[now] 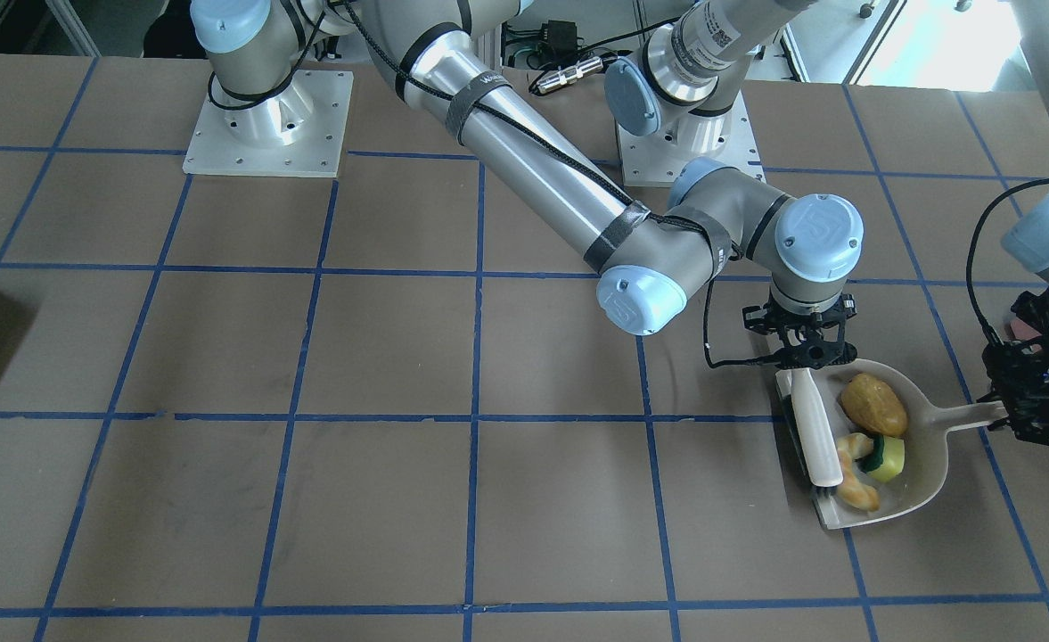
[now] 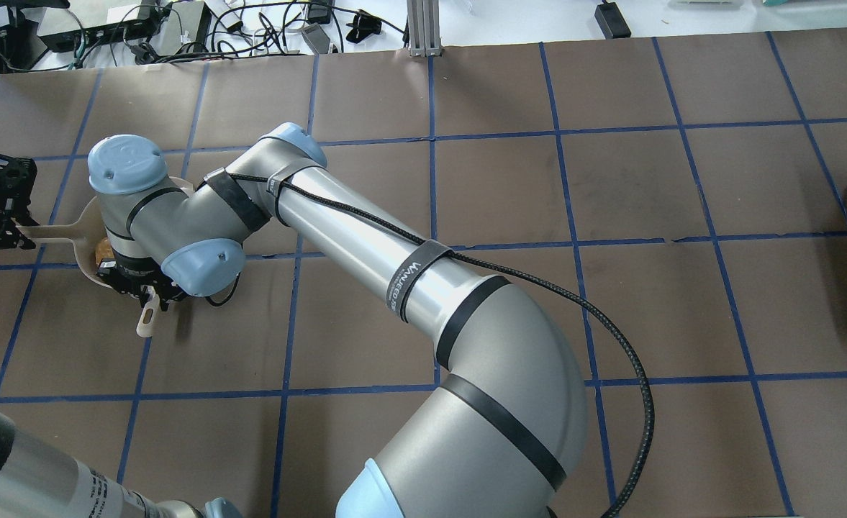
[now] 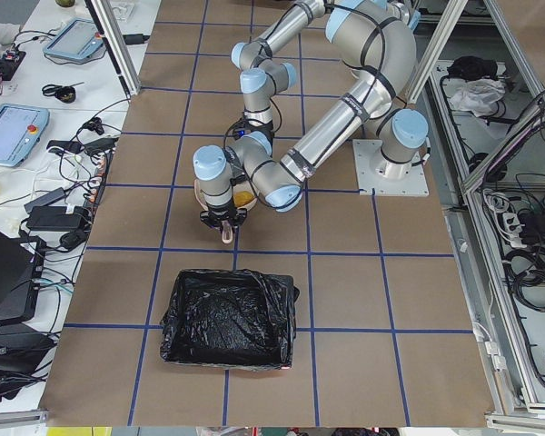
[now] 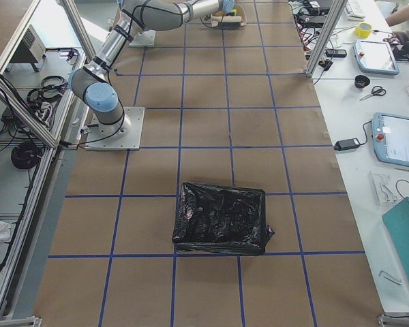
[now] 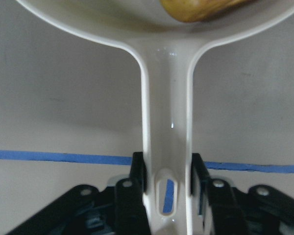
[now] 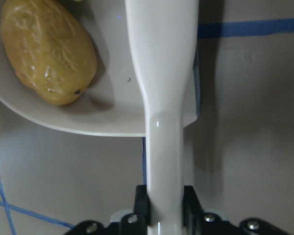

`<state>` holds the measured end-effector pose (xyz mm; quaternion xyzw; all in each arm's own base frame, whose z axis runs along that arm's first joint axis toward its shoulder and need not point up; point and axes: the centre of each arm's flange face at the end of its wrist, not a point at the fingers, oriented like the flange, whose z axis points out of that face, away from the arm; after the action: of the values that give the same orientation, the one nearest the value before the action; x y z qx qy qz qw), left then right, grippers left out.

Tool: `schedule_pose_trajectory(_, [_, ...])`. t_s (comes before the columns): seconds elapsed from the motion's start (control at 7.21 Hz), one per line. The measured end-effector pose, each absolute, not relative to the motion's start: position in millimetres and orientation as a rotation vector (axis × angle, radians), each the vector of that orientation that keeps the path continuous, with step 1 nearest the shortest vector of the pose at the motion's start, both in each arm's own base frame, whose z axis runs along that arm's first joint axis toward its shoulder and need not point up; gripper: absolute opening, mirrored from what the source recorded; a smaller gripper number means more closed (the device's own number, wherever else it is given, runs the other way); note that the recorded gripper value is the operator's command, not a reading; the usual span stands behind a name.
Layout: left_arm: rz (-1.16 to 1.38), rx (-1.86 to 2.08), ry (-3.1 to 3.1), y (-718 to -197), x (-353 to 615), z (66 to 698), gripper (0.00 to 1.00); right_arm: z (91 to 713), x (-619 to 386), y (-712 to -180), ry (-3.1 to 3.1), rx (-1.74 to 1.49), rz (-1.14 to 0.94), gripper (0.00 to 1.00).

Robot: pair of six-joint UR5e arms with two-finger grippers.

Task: Sweep and dump trash in nearest bin
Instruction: 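Sweep the sponge, croissant and potato into the dustpan with the right-held brush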

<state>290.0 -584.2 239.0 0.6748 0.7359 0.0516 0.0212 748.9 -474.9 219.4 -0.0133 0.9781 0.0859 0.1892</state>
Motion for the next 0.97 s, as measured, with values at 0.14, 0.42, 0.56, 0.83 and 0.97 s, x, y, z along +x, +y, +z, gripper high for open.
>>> schedule_pose_trajectory(0.14, [0.159, 2.089, 2.282, -584.2, 290.0, 239.7, 0.0, 221.9, 747.0, -475.0, 2.75, -0.092, 0.241, 0.0])
schedule_pose_trajectory(0.42, [0.159, 2.083, 2.286, -584.1, 290.0, 240.3, 0.0, 237.7, 734.5, -475.3, 2.802, -0.093, 0.262, 0.0])
schedule_pose_trajectory(0.56, [0.158, 2.076, 2.287, -584.0, 290.0, 242.8, 0.0, 248.0, 722.3, -477.4, 2.856, -0.06, 0.288, 0.0])
schedule_pose_trajectory(0.83, [0.143, 2.061, 2.26, -583.1, 293.2, 262.0, 0.0, 265.1, 688.0, -479.6, 2.948, -0.002, 0.347, 0.0])
schedule_pose_trajectory(0.97, [0.119, 2.048, 2.249, -581.0, 294.6, 276.8, 0.0, 270.6, 662.9, -473.2, 2.978, 0.014, 0.372, 0.0])
